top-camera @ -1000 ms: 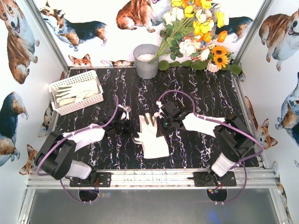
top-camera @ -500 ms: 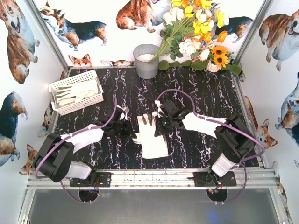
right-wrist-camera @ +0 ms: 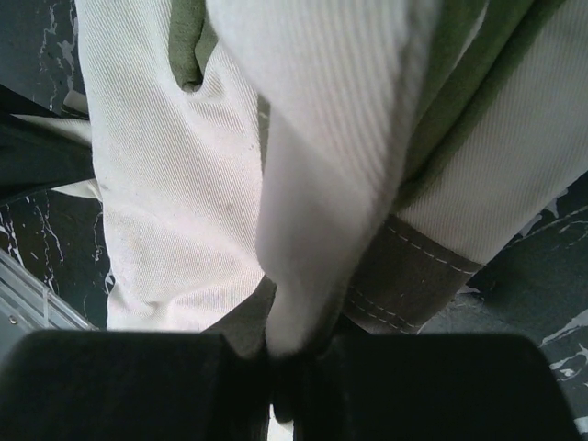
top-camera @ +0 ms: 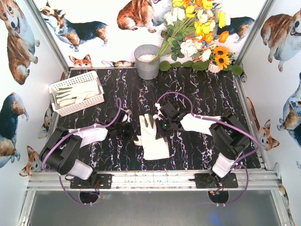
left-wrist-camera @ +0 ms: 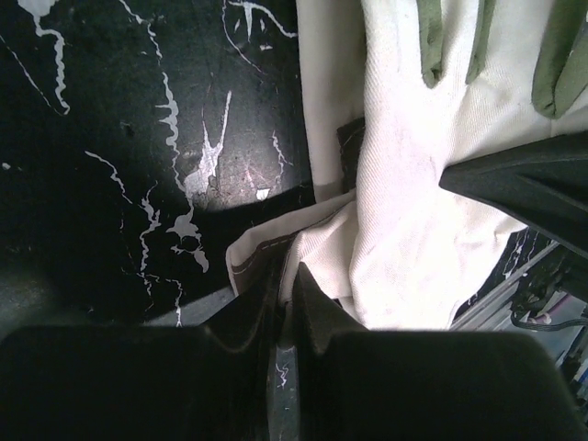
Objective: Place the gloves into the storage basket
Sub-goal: Pair the glove with the glove.
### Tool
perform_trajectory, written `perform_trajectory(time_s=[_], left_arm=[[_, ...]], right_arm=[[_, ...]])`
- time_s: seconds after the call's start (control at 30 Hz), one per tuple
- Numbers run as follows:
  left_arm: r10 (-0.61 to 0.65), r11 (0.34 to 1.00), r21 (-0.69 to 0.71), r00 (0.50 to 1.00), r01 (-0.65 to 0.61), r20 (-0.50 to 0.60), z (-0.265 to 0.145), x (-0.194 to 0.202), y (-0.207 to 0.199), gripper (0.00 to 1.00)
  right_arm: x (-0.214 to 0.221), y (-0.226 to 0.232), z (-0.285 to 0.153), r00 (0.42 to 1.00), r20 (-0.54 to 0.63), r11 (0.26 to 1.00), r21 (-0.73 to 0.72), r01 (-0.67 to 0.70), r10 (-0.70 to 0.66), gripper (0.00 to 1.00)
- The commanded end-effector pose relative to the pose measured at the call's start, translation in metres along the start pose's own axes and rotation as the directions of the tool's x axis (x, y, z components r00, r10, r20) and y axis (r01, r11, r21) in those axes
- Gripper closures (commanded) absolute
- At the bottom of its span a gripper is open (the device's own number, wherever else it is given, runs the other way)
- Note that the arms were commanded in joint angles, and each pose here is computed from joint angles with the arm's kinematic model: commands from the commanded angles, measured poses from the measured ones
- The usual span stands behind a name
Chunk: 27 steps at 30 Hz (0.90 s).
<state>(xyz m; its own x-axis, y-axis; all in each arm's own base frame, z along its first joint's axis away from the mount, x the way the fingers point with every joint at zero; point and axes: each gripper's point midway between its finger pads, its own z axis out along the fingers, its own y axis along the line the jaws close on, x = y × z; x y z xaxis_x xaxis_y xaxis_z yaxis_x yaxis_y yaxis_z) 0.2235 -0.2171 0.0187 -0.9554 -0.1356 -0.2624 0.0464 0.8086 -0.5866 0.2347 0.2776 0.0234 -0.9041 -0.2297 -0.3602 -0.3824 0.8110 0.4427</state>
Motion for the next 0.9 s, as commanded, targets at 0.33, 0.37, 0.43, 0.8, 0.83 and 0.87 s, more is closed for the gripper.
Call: perform_trajectory(time_s=[0.33,0.37,0.43,0.8,0.83,0.87], left_arm=[[0.076,0.995,-0.082,0.981,-0.062,0.181,-0.048,-0.041,-0.009,0.66],[0.062,0.998,-0.043,0.978,-0.054,0.198,-0.050,-0.043,-0.018,0.68],[0.025,0.998,0.046,0.978,-0.035,0.208,-0.050,-0.042,-0.034,0.71],[0.022,0.964,0.259,0.989,-0.059,0.144,-0.007,-0.022,-0.089,0.87],[0.015,0.967,0.249,0.990,-0.050,0.141,-0.002,-0.021,-0.084,0.88],[0.007,0.971,0.237,0.991,-0.039,0.133,0.004,-0.018,-0.078,0.90]], right_arm=[[0.001,-0.027,0.005,1.000,0.002,0.995,0.101,0.013,-0.013,1.00],[0.001,-0.027,0.006,1.000,0.003,0.995,0.099,0.012,-0.013,1.00],[0.001,-0.027,0.007,1.000,0.001,0.995,0.095,0.011,-0.012,1.00],[0.000,-0.026,0.007,1.000,0.000,0.996,0.093,0.015,-0.015,1.00],[0.000,-0.026,0.007,1.000,0.001,0.995,0.094,0.014,-0.014,1.00],[-0.001,-0.026,0.006,1.000,0.006,0.995,0.098,0.013,-0.014,1.00]])
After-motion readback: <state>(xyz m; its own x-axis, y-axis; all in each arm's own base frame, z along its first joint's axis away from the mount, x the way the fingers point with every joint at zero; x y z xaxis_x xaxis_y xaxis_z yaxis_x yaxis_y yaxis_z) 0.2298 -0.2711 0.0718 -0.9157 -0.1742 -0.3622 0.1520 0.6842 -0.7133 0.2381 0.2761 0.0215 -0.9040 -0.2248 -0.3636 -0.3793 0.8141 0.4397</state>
